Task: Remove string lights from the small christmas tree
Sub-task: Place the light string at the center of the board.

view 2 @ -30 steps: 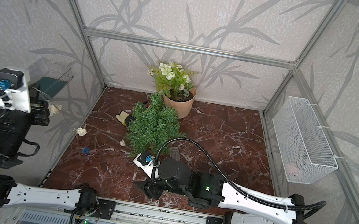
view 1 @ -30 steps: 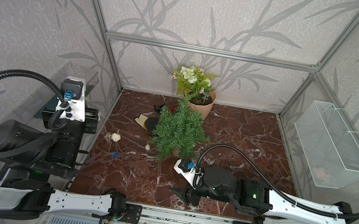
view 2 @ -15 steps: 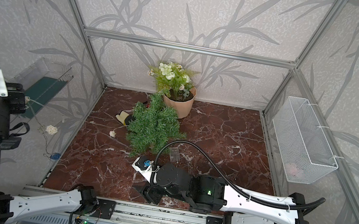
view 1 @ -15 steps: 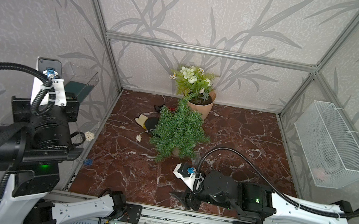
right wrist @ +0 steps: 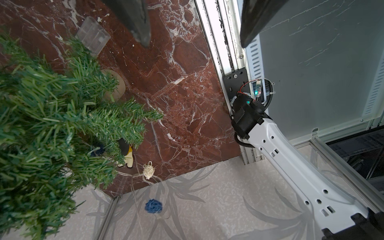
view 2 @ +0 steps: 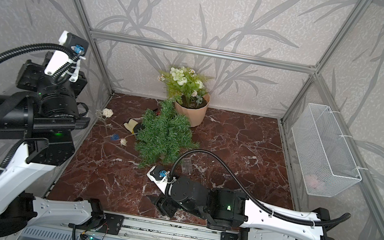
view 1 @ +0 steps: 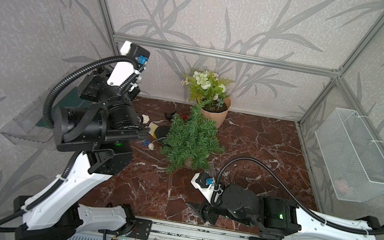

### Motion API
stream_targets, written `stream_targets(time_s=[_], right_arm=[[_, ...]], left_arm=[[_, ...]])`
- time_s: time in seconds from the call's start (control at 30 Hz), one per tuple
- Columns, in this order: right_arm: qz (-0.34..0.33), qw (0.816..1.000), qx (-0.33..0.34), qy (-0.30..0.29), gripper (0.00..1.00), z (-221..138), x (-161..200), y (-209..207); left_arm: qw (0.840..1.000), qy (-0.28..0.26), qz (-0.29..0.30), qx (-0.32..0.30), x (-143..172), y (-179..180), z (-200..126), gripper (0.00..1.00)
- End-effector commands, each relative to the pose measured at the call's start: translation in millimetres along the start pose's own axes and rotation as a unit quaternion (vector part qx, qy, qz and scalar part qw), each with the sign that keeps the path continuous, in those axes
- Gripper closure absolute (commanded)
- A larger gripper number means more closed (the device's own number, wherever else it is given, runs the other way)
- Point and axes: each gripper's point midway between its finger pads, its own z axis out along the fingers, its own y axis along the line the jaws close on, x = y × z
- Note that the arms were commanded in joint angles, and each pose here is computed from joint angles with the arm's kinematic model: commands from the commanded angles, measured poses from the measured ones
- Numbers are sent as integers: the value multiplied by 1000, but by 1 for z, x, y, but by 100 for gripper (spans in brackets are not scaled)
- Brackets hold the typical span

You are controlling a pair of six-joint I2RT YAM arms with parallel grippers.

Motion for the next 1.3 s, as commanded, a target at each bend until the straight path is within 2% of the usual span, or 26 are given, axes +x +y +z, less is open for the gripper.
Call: stream_targets(time_s=[0.0,0.17,0.33,0.43,0.63,0.7,0.83,1.03,1.13,1.27], right_arm=[[1,1000,13,-13,33,-8,-10,-3],[-7,1000,23,-9,32,-3,-7,-5],[-13,999,33,-9,31,-2,-6,-9],[-18,999,38,-10,31,-2,-7,-12],[-6,999,39,-21,30,-7,-16,-24],[4,999,32,-24,30,-8,-22,-28],[8,999,17,-31,30,-13,-39,-28],[37,998,-22,-52,30,-19,-71,-35],[47,997,-27,-63,30,-24,-89,-47],[50,995,-29,-83,30,-34,-115,-63]], left_arm=[[1000,-19,-2,-23,-14,12,6,100],[999,1,41,-33,-19,-25,29,100],[998,34,49,-27,-4,-61,59,100],[998,62,26,-8,17,-81,80,100],[988,128,-43,72,72,-116,108,100],[980,148,-75,106,85,-122,113,100],[950,192,-162,188,102,-138,116,100],[912,237,-201,270,98,-172,126,100],[894,247,-237,287,95,-181,142,100],[875,245,-308,281,93,-185,167,100]])
